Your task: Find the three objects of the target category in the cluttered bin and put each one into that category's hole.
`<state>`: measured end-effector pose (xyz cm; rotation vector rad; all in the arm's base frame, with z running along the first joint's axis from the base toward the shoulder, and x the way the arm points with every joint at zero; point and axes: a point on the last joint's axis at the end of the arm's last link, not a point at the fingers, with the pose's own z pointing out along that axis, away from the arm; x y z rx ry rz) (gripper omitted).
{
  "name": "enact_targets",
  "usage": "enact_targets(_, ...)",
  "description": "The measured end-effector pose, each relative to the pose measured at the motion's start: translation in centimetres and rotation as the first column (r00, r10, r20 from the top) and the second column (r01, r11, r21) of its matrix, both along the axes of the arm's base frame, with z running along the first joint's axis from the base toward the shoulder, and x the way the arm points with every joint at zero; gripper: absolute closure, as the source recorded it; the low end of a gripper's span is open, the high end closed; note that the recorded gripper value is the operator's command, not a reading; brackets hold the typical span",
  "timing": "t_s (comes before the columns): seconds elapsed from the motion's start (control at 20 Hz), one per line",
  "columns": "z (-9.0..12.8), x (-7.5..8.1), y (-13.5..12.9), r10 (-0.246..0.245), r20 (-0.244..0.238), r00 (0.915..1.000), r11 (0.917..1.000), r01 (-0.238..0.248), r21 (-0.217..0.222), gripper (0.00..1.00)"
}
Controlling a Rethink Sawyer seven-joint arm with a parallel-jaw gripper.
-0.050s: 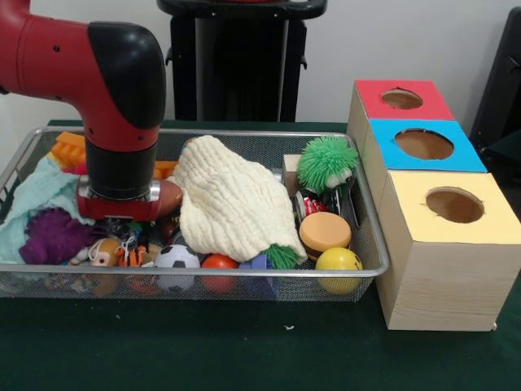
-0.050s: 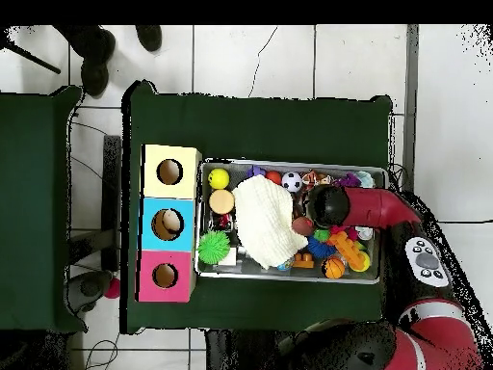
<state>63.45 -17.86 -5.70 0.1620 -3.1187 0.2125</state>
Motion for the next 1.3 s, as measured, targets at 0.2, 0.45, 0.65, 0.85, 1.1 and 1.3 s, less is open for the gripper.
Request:
enact_targets(0.2, 0.0, 0.1, 0.7, 0.014, -0.004, 0.9999, 0.9999, -0.014, -0.006, 0.00)
enact_targets(0.45, 0.0, 0.0, 1.5, 0.033, -0.012, 0.9994, 0.9992, -0.034, -0.020, 0.00)
enact_targets(0.65, 0.0, 0.0, 2.0, 0.048, -0.020, 0.9987, 0.9983, -0.048, -0.034, 0.00)
enact_targets(0.85, 0.0, 0.0, 2.0, 0.053, -0.023, 0.9983, 0.9975, -0.054, -0.046, 0.00)
enact_targets(1.1, 0.0, 0.0, 1.8, 0.054, -0.024, 0.9982, 0.9970, -0.056, -0.054, 0.00)
enact_targets(1.3, 0.0, 0.1, 1.6, 0.055, -0.025, 0.9981, 0.9964, -0.057, -0.063, 0.00)
